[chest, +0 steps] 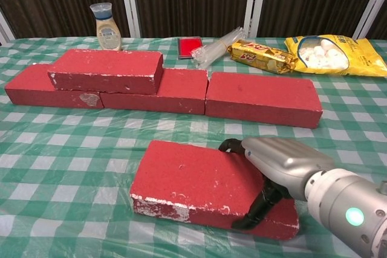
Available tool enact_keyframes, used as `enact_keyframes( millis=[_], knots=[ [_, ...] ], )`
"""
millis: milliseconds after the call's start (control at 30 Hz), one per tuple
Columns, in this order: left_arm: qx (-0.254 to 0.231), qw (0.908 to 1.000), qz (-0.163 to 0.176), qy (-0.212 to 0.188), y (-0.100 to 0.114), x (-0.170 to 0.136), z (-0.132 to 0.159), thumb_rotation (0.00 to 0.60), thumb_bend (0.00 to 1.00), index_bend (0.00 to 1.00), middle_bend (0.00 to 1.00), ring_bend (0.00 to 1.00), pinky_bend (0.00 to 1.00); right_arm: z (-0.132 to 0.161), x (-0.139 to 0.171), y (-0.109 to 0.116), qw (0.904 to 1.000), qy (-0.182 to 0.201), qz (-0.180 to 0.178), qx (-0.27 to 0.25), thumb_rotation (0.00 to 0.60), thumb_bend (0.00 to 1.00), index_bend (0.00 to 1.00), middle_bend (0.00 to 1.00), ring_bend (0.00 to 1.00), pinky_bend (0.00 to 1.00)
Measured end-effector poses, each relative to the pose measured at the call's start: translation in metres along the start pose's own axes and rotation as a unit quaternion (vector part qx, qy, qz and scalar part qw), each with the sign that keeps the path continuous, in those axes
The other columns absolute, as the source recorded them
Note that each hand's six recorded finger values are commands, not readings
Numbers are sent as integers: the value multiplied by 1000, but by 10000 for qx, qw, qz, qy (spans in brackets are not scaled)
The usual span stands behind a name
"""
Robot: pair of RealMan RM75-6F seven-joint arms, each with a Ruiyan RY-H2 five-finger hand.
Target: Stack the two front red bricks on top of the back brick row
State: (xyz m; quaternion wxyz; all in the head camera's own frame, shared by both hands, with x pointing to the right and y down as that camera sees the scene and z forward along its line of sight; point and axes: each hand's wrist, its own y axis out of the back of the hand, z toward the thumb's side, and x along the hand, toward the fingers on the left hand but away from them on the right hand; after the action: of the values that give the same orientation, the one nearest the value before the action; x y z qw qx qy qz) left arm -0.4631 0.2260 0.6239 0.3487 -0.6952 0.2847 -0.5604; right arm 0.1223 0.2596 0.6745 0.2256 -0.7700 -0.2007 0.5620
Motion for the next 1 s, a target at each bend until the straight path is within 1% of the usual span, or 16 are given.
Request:
enact_keyframes(
  millis=[33,167,267,367,467,567,700,800,900,1000],
  knots=[
    [-3,10000,-10,3,-1,0,0,600,312,0,0,0,7,0,0,1,10000,-11,-10,-8,600,85,464,361,365,464],
    [4,10000,10,23,0,-2,0,600,313,0,0,0,7,-1,2,8,9999,-2,-93,-41,600,90,470,367,374,482],
    [4,10000,33,35,1,-3,0,600,313,0,0,0,7,-2,5,18,9997,52,-212,-88,600,92,470,367,374,482],
    [25,10000,42,52,1,-4,0,600,311,0,0,0,7,-2,8,33,9990,160,-408,-111,600,92,477,374,382,483],
    [40,9999,48,85,0,-4,0,600,310,0,0,0,7,-2,10,54,9970,327,-694,-74,600,93,481,382,389,484],
    [48,9999,83,140,1,-4,0,600,311,0,0,0,8,-5,12,80,9935,480,-1030,89,600,93,483,387,399,485],
    [82,9995,164,242,2,-1,-2,600,312,0,0,0,8,-10,7,123,9860,663,-1486,370,600,93,491,399,414,485],
    [138,9990,228,370,3,2,-4,600,312,0,0,0,8,-13,-3,154,9810,776,-1706,505,600,93,491,401,418,485],
    [185,9981,269,522,2,6,-8,600,312,0,0,0,8,-18,-20,174,9805,744,-1757,459,600,93,491,402,419,485],
    [198,9972,287,661,0,10,-10,600,313,0,0,0,8,-23,-39,186,9830,678,-1659,387,600,94,491,403,419,485]
  ],
)
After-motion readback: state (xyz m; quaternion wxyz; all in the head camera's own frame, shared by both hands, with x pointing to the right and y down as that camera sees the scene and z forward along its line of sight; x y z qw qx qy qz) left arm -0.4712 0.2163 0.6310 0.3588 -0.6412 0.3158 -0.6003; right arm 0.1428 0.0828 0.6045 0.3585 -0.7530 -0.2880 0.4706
